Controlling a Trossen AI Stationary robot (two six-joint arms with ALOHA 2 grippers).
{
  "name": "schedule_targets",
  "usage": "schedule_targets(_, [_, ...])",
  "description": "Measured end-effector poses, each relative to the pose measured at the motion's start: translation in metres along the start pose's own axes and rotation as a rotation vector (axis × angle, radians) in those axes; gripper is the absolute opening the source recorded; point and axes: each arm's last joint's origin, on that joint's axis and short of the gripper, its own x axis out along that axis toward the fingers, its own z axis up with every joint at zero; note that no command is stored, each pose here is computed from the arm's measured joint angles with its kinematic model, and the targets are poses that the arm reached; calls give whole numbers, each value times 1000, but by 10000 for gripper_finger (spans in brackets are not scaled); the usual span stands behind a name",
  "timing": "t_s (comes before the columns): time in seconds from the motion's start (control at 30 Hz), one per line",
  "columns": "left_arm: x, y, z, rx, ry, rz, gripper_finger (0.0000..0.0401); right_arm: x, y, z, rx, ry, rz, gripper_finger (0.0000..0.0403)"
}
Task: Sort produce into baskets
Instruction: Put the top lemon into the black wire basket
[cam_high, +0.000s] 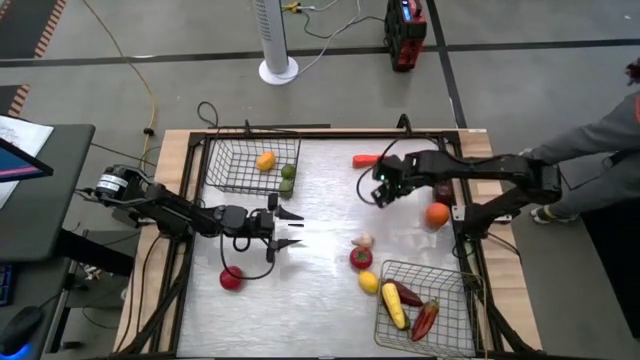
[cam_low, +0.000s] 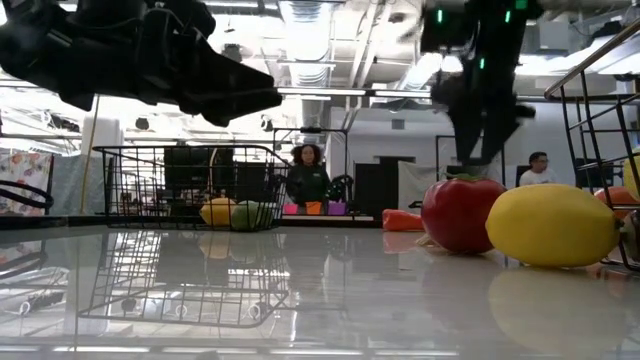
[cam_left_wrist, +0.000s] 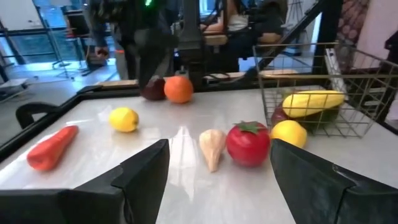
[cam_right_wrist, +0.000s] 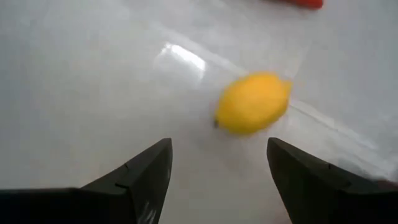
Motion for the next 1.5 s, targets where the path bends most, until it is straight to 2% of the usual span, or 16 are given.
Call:
schedule_targets(0.1, [0,1,0,0,0,11,264,24,-11,5,70,-18,-8,291])
schedule_targets(0.2, [0,1,0,2,5,12,264,41,-19,7,61,-36,-49,291])
schedule_targets(0.43, [0,1,-3,7,27,13,264,43,-22,8,109,-143,-160,291])
schedule_targets(0.53, [0,0,-3,7,29,6,264,47,-18,9,132,-191,-149,291])
schedule_targets(0.67, [0,0,-3,0,32,-3,264,65,-20,-1,169,-201,-140,291])
schedule_targets(0.8, [0,0,-4,-14,35,-24,264,77,-24,-18,198,-219,-181,291])
schedule_targets(1.07, [0,0,-3,-21,29,-21,264,90,-23,-32,233,-261,-145,291])
schedule_targets(1.33, [0,0,-3,-22,29,-21,264,90,-17,-41,194,-234,-106,291])
schedule_targets(1.5, [0,0,-3,-23,28,-21,264,90,-14,-42,114,-231,-104,296])
